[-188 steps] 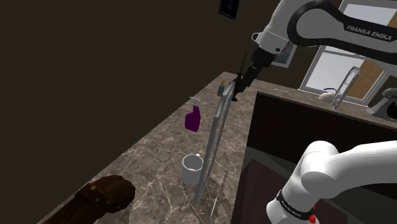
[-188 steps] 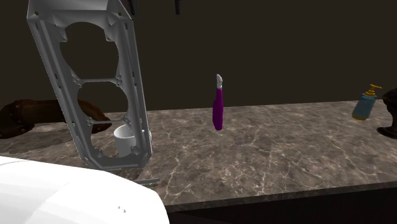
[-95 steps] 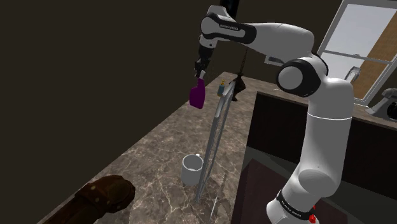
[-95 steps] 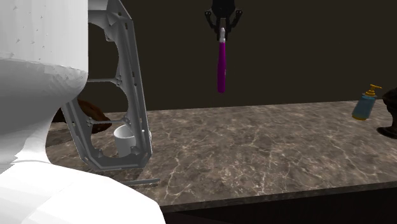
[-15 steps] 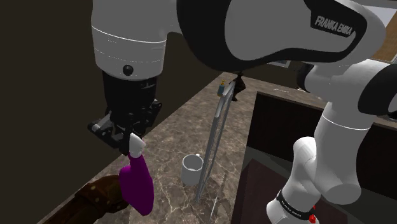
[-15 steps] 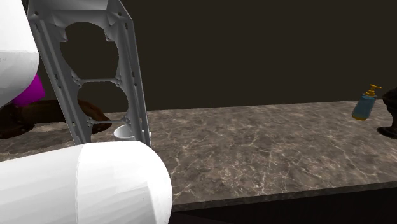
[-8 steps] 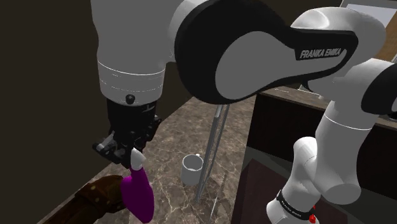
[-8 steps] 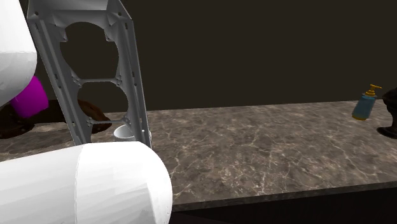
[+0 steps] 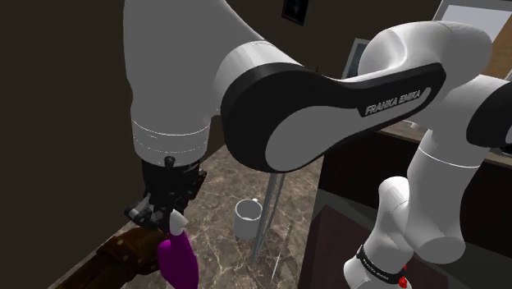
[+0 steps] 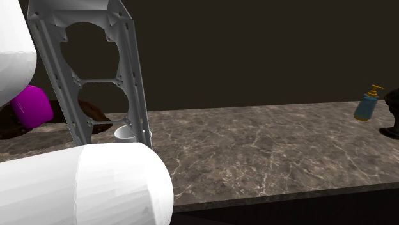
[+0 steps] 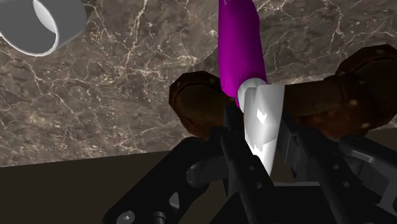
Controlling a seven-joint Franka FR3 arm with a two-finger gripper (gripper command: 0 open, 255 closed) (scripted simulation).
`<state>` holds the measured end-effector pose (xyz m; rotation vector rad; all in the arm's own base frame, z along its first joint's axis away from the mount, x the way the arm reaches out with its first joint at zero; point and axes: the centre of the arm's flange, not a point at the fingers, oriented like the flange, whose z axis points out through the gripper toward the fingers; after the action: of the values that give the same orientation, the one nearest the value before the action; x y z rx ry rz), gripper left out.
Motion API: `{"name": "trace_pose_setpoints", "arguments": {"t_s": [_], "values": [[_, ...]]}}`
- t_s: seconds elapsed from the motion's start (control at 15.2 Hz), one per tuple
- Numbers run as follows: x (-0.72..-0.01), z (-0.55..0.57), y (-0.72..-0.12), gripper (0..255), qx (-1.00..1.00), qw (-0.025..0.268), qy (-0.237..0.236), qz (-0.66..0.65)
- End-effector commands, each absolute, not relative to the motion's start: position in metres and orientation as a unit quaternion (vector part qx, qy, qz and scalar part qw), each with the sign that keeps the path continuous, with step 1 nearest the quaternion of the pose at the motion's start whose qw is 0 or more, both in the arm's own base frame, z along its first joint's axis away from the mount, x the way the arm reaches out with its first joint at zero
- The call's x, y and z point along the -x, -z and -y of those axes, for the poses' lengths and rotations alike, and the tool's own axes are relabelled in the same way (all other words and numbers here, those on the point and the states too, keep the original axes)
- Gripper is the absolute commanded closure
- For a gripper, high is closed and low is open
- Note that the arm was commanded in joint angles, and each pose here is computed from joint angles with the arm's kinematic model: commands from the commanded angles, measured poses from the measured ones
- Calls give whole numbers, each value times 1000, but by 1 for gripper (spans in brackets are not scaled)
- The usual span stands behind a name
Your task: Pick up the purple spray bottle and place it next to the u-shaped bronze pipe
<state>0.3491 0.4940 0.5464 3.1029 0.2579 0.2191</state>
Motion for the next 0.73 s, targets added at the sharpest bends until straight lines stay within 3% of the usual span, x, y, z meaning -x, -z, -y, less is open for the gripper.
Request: {"name": "trace_pose_setpoints", "arguments": {"t_s": [0.0, 0.66], "values": [[-348, -494, -536, 255, -994, 10, -71, -83], [-348, -494, -484, 255, -994, 10, -71, -83]]}}
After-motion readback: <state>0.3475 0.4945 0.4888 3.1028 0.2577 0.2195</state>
